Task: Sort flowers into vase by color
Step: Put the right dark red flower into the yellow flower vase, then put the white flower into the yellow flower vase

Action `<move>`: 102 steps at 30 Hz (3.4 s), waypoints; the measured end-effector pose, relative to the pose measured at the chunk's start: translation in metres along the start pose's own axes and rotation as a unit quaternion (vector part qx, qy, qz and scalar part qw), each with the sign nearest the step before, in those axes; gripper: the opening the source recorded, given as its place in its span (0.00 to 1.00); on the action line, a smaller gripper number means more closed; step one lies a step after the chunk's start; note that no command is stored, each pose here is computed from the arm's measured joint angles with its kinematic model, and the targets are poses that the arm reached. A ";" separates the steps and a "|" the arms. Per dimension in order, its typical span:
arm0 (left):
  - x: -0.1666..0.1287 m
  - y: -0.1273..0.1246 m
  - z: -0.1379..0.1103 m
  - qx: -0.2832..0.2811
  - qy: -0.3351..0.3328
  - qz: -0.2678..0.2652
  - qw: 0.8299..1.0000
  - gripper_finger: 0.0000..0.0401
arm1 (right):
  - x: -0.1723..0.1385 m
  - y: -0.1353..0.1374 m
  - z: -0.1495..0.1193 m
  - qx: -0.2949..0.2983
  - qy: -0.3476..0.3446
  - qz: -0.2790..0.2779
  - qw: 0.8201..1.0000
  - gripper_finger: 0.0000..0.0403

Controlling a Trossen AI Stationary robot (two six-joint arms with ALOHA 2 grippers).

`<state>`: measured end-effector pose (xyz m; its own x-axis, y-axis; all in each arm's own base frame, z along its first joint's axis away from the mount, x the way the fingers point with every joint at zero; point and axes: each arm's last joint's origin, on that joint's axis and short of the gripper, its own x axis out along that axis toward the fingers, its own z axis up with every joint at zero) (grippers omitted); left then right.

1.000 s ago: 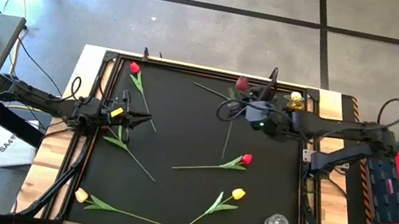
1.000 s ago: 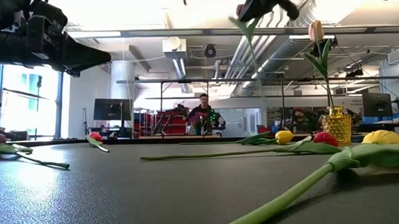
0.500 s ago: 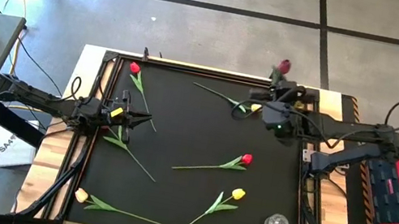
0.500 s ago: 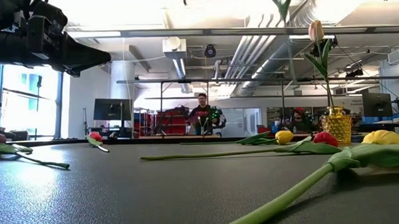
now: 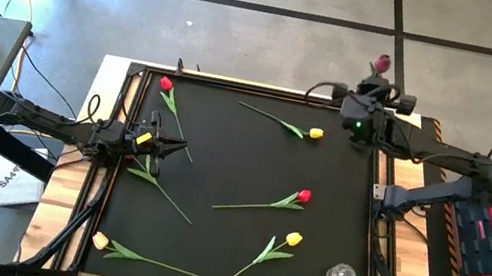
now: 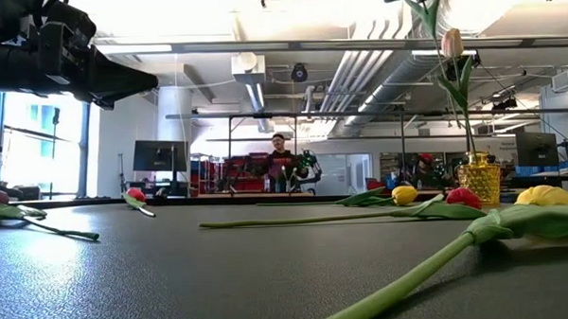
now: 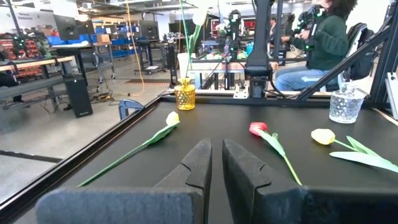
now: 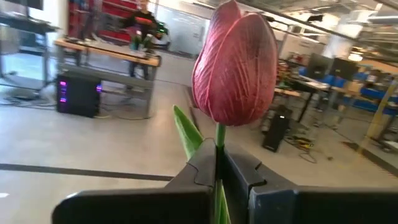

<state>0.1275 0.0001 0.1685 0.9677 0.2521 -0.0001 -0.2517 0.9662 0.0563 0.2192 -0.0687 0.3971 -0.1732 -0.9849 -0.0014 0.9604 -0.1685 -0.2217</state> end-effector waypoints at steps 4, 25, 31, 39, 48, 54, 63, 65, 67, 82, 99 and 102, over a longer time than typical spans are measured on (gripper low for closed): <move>0.000 0.000 -0.001 0.002 0.003 0.000 1.000 0.07 | 0.013 -0.001 -0.001 0.009 0.007 -0.020 1.000 0.01; 0.000 0.000 -0.001 0.010 0.006 0.002 1.000 0.07 | 0.049 -0.035 -0.041 0.090 0.017 -0.128 0.988 0.01; 0.000 0.000 -0.001 0.010 0.006 0.003 1.000 0.07 | 0.049 -0.034 -0.042 0.083 0.017 -0.128 0.988 0.01; 0.000 0.000 -0.001 0.006 0.006 0.003 1.000 0.07 | 0.051 -0.022 -0.055 0.052 0.025 -0.125 0.990 0.01; 0.000 0.000 -0.001 0.006 0.006 0.003 1.000 0.07 | 0.054 -0.012 -0.062 0.039 0.053 -0.112 0.992 0.01; 0.000 0.000 -0.001 0.006 0.006 0.003 1.000 0.07 | 0.052 -0.015 -0.064 0.041 0.096 -0.092 0.990 0.05; 0.000 0.001 0.000 0.005 0.003 0.014 1.000 0.07 | 0.051 -0.027 -0.063 0.061 0.189 -0.047 0.979 0.34; 0.000 0.001 -0.001 0.001 0.003 0.020 1.000 0.07 | 0.049 -0.032 -0.061 0.077 0.200 -0.038 0.976 0.42; 0.000 0.002 -0.001 0.000 0.004 0.029 1.000 0.07 | 0.046 -0.038 -0.059 0.106 0.217 -0.027 0.970 0.49; 0.000 0.003 -0.001 -0.001 0.005 0.052 0.999 0.07 | 0.026 -0.086 -0.031 0.231 0.337 0.135 0.903 0.68; 0.000 0.002 -0.001 0.001 0.005 0.036 0.999 0.07 | -0.025 -0.020 0.011 0.204 0.234 0.493 0.812 0.68; 0.000 0.002 -0.001 0.001 0.005 0.036 0.999 0.07 | -0.039 0.002 0.012 0.187 0.213 0.517 0.808 0.68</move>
<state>0.1269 0.0020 0.1679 0.9471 0.3208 -0.0054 -0.3199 0.9456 0.0585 0.2301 -0.0313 0.4080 0.7807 -0.5182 -0.3494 0.6249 0.6565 0.4225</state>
